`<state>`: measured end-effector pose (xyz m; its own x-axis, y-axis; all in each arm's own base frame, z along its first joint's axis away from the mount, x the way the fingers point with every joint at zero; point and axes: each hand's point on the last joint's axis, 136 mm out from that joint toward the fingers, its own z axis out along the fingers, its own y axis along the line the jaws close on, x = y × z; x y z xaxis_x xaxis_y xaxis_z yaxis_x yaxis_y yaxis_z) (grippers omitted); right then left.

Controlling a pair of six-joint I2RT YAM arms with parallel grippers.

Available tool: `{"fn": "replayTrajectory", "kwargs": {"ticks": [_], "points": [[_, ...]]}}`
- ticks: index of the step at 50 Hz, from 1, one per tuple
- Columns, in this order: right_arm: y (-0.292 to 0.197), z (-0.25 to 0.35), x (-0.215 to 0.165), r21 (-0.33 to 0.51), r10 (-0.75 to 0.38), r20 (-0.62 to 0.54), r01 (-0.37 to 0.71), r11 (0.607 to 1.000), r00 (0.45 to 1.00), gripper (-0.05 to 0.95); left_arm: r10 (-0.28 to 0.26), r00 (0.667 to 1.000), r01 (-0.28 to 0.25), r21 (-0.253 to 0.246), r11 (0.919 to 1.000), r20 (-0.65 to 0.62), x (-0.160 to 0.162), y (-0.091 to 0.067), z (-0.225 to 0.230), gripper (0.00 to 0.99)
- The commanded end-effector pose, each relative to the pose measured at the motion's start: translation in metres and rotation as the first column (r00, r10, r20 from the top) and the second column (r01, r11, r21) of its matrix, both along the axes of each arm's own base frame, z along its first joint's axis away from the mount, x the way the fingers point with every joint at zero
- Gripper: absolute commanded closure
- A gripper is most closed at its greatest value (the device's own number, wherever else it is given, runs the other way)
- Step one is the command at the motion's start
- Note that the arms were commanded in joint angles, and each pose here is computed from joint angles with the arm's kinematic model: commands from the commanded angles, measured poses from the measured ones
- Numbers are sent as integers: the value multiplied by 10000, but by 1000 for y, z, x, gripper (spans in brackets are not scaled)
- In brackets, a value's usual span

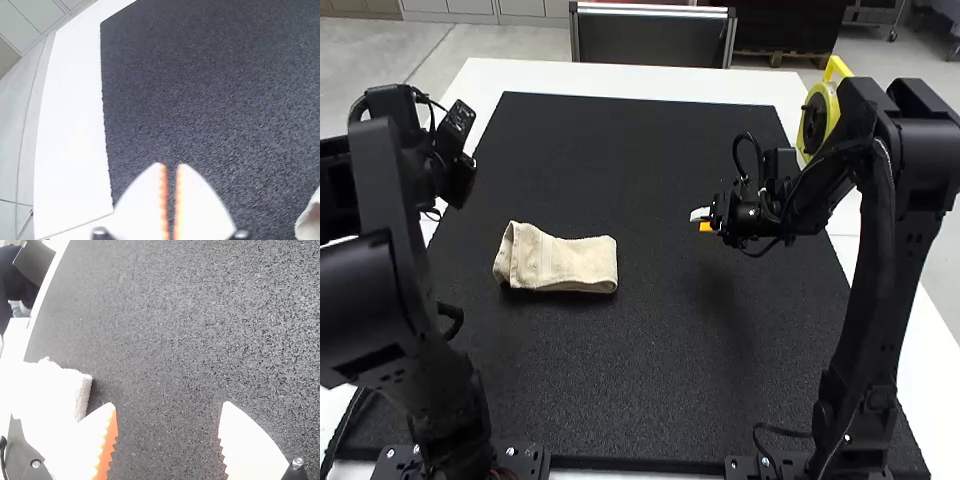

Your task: Fold the towel.

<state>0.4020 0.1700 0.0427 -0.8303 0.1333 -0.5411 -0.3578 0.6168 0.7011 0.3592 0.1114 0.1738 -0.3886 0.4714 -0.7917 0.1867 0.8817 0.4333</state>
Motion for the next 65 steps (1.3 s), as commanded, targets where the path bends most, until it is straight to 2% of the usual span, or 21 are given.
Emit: {"fn": "replayTrajectory", "kwargs": {"ticks": [1, 5, 8, 16, 18, 26, 33, 47, 51, 56, 65], "points": [[7, 4, -2, 96, 328, 197, -330, 9994, 9993, 411, -423, 9989, 449, -1351, 9898, 220, 4, -23, 16, 974], [8, 3, -3, 80, 357, 190, -359, 9993, 9992, 411, -769, 9969, 723, -1845, 9802, -182, 4, -41, 9, 974], [8, 2, -3, 77, 373, 160, -374, 9993, 9992, 411, -984, 9938, 837, -2340, 9686, -517, 3, -57, 3, 975], [8, 2, -3, 65, 387, 199, -388, 9992, 9991, 411, -1810, 9733, 1297, -3118, 9412, -1413, -3, -100, -17, 975], [8, 2, -3, 65, 387, 199, -388, 9992, 9991, 411, -2001, 9662, 1398, -3217, 9365, -1627, -5, -108, -22, 975], [8, 1, -3, 40, 390, 208, -390, 9992, 9990, 411, -2196, 9345, 991, -3880, 9163, -2801, -12, -127, -49, 977], [8, -1, -5, 22, 404, 171, -404, 9992, 9990, 411, -2253, 9029, 613, -4092, 9104, -3661, -19, -129, -66, 977], [8, -1, -6, 19, 404, 141, -404, 9992, 9991, 411, -2310, 8853, 459, -4184, 9071, -4036, -22, -130, -71, 977], [9, -1, -7, 19, 435, 141, -435, 9991, 9990, 411, -2346, 8755, 374, -4247, 9045, -4225, -24, -131, -79, 977], [9, -2, -6, 9, 423, 141, -424, 9991, 9990, 411, -2493, 8523, 245, -4409, 8972, -4599, -29, -134, -90, 977], [9, -2, -7, 7, 423, 126, -424, 9991, 9990, 410, -2509, 8426, 145, -4457, 8951, -4765, -27, -134, -100, 977]]}}
